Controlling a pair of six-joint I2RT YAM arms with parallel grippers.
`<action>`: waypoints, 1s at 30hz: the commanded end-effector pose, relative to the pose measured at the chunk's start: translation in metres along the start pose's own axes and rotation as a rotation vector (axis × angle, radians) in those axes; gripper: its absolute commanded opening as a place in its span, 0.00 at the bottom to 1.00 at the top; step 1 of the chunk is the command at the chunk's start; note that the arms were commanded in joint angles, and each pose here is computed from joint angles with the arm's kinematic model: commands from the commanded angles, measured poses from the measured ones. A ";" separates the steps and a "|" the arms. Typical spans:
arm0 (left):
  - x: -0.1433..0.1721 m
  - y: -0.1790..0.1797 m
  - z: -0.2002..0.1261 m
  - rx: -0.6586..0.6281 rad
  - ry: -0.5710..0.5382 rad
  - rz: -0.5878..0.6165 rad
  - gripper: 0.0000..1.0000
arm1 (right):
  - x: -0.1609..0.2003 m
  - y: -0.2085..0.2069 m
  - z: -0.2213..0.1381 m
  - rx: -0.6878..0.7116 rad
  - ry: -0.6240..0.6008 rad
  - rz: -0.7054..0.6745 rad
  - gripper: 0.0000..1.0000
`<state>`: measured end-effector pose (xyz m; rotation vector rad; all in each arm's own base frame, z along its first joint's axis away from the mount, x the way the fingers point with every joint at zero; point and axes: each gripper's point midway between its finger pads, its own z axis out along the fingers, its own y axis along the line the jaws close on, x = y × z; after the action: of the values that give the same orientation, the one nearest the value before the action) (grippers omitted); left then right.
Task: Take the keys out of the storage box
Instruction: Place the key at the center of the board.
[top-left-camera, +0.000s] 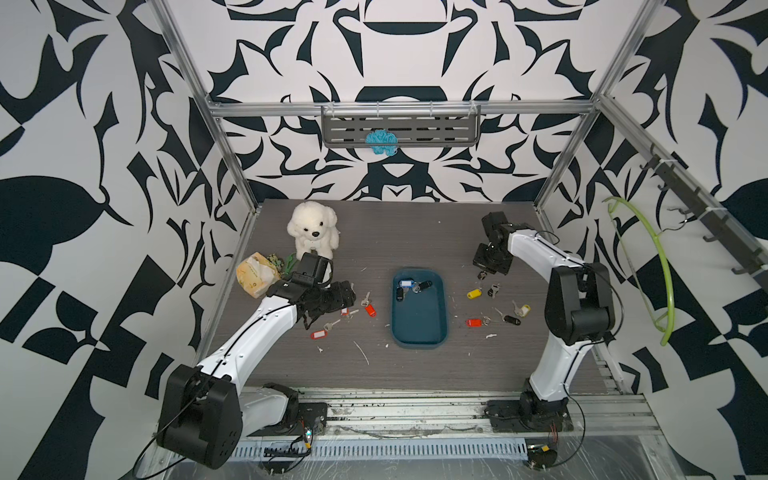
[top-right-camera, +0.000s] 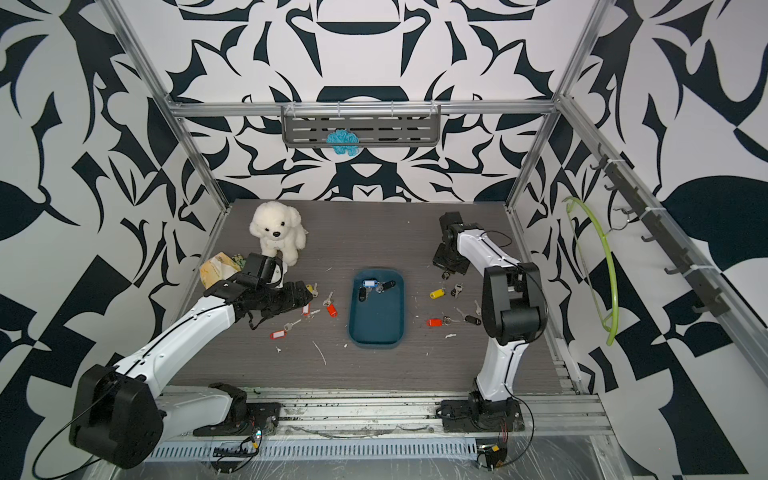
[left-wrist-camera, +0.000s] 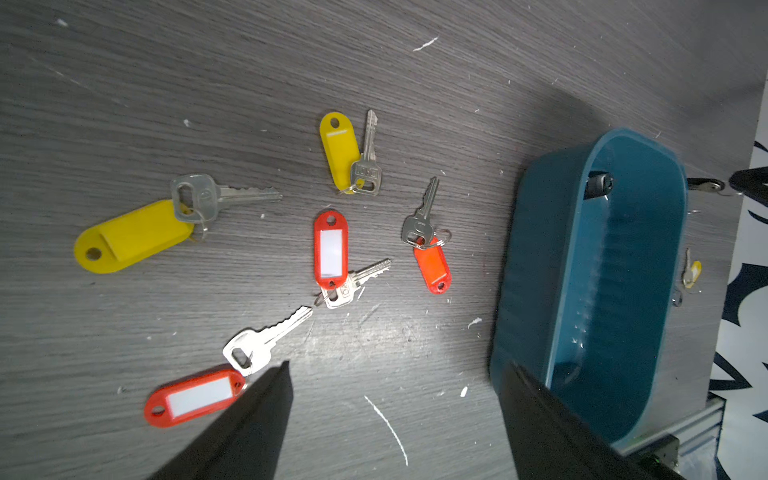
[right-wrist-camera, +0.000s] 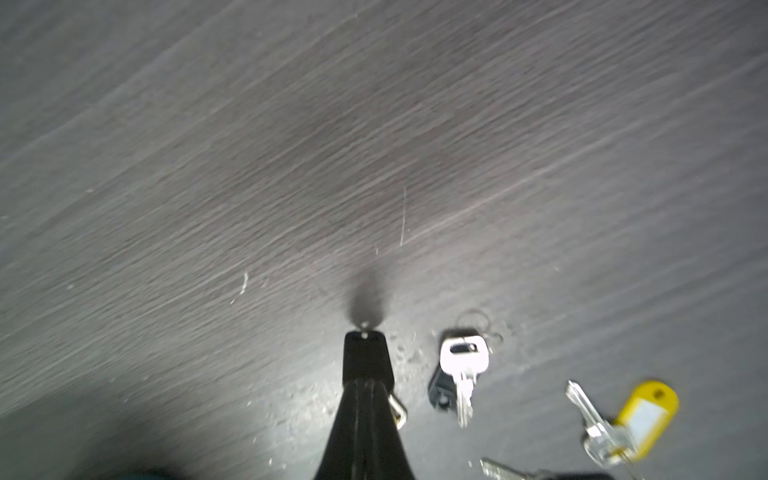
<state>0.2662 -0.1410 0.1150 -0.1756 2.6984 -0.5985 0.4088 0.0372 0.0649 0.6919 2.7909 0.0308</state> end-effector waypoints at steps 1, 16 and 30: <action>0.004 -0.005 0.000 0.026 0.004 0.025 0.86 | -0.015 0.012 -0.008 -0.061 -0.029 -0.023 0.12; -0.007 -0.066 -0.011 -0.044 -0.005 0.279 0.86 | 0.002 -0.014 -0.111 -0.147 -0.203 -0.031 0.47; -0.001 -0.183 0.043 -0.049 0.068 0.416 0.76 | 0.067 -0.081 -0.187 -0.147 -0.388 -0.103 0.40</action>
<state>0.2977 -0.3126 0.1740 0.3869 2.6289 -0.4844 0.2782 0.0152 0.2308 0.4937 2.3887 0.1655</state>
